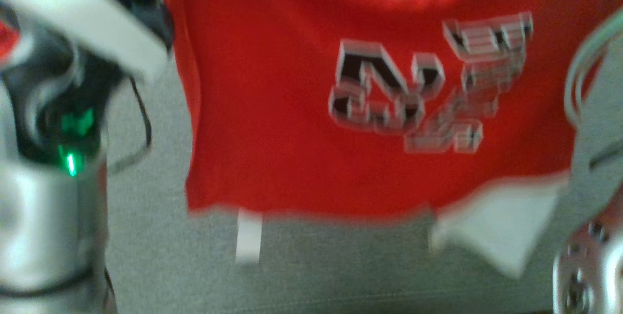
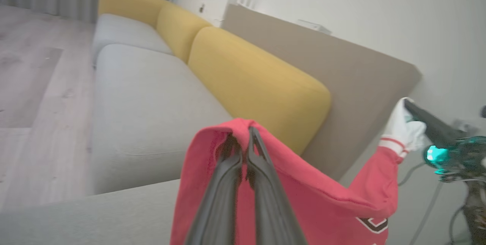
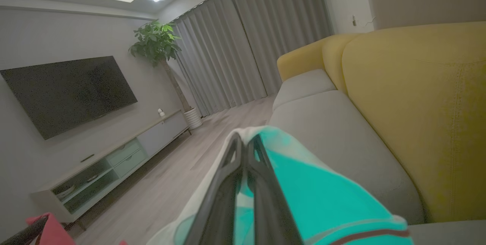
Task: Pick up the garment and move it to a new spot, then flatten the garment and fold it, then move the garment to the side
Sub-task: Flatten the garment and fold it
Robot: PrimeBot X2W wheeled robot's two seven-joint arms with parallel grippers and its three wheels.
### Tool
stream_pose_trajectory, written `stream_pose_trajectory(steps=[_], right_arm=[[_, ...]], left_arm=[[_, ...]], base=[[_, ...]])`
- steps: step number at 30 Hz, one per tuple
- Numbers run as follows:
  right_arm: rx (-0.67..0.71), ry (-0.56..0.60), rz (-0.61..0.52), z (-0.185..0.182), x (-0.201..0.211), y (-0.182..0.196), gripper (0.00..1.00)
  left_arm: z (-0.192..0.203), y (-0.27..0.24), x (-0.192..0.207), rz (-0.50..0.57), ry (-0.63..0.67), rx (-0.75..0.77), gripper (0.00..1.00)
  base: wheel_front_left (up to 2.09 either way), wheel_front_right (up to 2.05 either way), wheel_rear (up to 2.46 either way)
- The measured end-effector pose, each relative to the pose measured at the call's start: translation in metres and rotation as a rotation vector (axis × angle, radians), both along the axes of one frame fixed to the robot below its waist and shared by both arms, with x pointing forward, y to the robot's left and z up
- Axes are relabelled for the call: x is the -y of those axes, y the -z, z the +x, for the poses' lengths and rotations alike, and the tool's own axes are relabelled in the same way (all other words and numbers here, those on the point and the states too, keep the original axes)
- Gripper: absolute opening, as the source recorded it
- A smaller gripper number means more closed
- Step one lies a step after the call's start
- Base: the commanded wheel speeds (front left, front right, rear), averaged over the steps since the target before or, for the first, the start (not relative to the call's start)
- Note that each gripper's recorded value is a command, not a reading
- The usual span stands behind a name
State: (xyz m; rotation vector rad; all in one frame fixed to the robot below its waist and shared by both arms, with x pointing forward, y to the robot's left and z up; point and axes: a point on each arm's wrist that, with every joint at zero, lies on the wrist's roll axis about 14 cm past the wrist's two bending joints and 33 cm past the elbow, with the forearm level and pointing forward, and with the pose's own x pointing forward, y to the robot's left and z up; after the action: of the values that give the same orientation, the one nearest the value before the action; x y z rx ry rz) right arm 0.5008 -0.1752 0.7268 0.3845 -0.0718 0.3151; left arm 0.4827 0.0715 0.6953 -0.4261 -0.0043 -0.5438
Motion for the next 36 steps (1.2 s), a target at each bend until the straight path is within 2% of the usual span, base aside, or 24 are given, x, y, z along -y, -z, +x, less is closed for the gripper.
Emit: stream_pose_trajectory(steps=[5, 6, 8, 13, 17, 20, 23, 26, 31, 33, 36], right_arm=[[0.047, 0.052, -0.003, 0.084, -0.019, 0.003, 0.00], [0.067, 0.071, 0.011, 0.097, -0.020, 0.005, 0.00], [0.184, 0.161, 0.072, 0.142, -0.018, 0.004, 0.00], [0.244, 0.182, 0.141, 0.167, -0.024, 0.007, 0.00], [0.202, 0.133, 0.146, 0.178, -0.044, 0.039, 0.00], [0.071, 0.108, 0.117, 0.165, -0.052, 0.101, 0.00], [-0.102, 0.111, 0.106, 0.133, -0.046, 0.176, 0.00], [-0.240, 0.095, 0.070, 0.095, -0.036, 0.232, 0.00], [-0.381, 0.074, 0.041, 0.030, -0.020, 0.276, 0.00], [-0.437, 0.074, 0.043, -0.001, -0.014, 0.287, 0.00], [-0.530, 0.061, -0.014, -0.051, -0.004, 0.304, 0.00]], left_arm=[[0.082, 0.043, -0.024, 0.099, -0.155, -0.101, 0.00], [0.095, 0.048, -0.030, 0.127, -0.196, -0.094, 0.00], [0.140, 0.033, -0.050, 0.102, -0.374, 0.048, 0.00], [0.165, 0.026, -0.053, 0.125, -0.453, 0.168, 0.00], [0.177, 0.064, -0.050, 0.136, -0.461, 0.167, 0.00], [0.163, 0.125, -0.037, 0.190, -0.387, 0.066, 0.00], [0.131, 0.187, -0.025, 0.241, -0.307, -0.061, 0.00], [0.106, 0.221, -0.024, 0.253, -0.278, -0.131, 0.00], [0.070, 0.234, -0.030, 0.273, -0.259, -0.142, 0.00], [0.044, 0.245, -0.035, 0.294, -0.251, -0.160, 0.00], [-0.007, 0.274, -0.039, 0.314, -0.239, -0.258, 0.00]], base=[[0.00, 0.00, 0.00], [0.00, 0.00, 0.00], [0.00, 0.00, 0.00], [0.00, 0.00, 0.00], [0.00, 0.00, 0.00], [0.00, 0.00, 0.00], [0.00, 0.00, 0.00], [0.00, 0.00, 0.00], [0.00, 0.00, 0.00], [0.00, 0.00, 0.00], [0.00, 0.00, 0.00]])
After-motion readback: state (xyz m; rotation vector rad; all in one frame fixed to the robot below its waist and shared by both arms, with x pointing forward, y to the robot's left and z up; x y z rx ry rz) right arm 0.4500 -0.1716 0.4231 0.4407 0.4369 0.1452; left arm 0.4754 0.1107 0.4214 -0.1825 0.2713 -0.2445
